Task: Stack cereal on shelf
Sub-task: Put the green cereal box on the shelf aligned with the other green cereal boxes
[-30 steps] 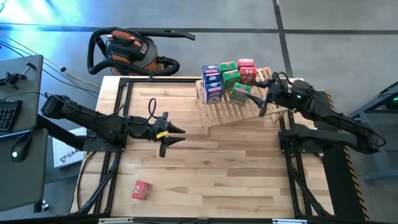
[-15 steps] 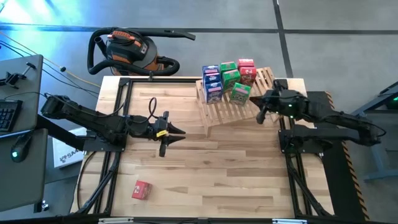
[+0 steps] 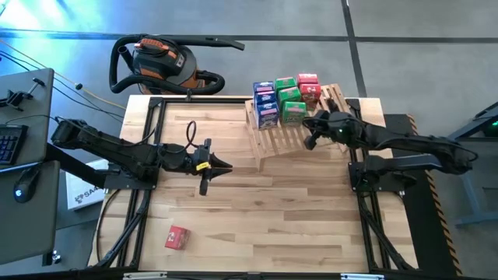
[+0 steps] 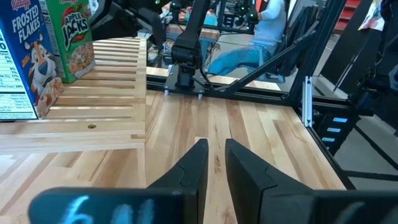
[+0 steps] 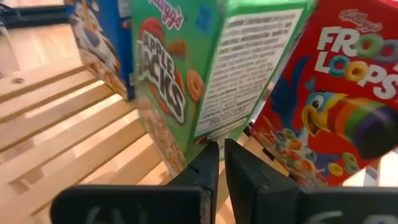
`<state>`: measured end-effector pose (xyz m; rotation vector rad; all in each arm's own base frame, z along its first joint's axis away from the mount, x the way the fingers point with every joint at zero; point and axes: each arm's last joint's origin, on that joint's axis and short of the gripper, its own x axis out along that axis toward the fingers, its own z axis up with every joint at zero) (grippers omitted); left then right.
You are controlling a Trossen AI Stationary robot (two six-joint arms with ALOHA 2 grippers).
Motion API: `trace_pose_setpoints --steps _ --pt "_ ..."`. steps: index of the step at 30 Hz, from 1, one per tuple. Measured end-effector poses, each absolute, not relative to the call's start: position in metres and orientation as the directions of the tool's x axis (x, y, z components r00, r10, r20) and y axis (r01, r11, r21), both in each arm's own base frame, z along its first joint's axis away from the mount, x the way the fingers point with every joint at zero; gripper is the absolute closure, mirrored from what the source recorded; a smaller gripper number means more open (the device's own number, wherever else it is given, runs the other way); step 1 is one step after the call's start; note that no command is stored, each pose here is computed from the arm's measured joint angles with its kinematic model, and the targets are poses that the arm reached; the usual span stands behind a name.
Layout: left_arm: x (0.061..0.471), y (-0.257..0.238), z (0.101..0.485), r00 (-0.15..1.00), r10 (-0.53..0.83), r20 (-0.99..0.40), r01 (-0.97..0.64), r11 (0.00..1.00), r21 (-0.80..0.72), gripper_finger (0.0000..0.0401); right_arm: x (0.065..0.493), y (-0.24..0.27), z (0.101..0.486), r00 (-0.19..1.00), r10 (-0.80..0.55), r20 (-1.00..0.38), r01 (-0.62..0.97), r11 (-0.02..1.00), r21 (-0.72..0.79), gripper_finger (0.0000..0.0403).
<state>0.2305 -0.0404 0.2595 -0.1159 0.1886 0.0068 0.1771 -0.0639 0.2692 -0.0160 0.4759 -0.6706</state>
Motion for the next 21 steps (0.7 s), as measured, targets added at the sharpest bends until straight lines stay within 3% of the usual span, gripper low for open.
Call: trace_pose_setpoints --steps 21 --pt "0.2309 -0.0403 0.2537 0.972 -0.001 -0.236 -0.033 0.990 -0.140 0.0357 0.1843 -0.0737 0.2719 0.696 -0.619 -0.364 0.591 0.782 -0.199 0.0384"
